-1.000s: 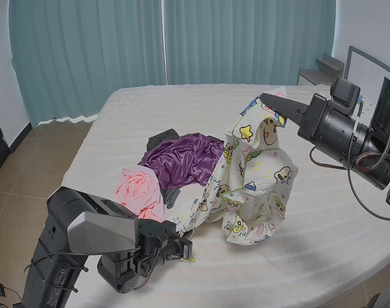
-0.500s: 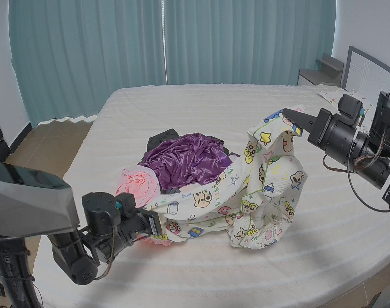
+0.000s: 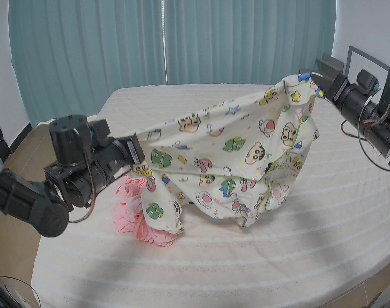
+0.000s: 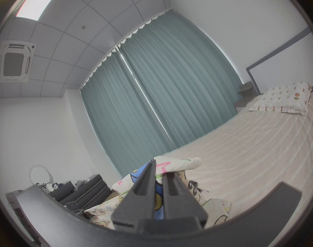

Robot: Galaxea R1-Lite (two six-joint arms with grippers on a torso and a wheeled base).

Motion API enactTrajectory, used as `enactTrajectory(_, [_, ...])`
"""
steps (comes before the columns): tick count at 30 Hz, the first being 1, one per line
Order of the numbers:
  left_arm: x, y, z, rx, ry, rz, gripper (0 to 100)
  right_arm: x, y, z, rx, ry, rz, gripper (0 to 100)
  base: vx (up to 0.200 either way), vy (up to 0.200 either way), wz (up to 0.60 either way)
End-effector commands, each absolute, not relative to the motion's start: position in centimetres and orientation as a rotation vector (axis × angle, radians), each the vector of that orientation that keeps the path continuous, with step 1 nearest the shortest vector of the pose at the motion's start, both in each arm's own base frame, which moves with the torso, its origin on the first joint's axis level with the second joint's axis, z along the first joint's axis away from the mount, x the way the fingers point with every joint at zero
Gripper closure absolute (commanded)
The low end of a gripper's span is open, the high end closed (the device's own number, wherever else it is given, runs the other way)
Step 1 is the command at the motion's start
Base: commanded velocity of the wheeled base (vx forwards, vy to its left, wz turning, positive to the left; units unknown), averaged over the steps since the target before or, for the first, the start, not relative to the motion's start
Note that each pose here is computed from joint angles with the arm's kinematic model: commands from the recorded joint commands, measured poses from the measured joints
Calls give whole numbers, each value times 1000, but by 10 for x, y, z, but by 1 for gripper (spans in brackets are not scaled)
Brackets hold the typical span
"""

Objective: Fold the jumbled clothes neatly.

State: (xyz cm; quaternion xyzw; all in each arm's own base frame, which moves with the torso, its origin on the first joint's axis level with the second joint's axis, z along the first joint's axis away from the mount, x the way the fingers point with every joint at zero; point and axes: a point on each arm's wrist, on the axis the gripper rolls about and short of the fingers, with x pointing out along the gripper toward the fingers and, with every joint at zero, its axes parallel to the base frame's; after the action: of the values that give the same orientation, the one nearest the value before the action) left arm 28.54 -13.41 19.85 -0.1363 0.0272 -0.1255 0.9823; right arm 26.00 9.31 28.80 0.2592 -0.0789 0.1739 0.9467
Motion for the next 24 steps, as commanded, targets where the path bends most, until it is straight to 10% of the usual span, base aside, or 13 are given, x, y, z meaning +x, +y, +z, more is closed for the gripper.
enactTrajectory(1, [254,-124,261,-333,-87,-272,100,222,90,335,563,-305,415,100,0,0,0])
enactTrajectory(11, [243,-135,191,-374,171,-274,100,226,104,269,530,-48,398,100,0,0,0])
enactTrajectory(24, [228,-138,176,-416,241,-289,100,224,104,262,625,-6,396,100,-200,0,0])
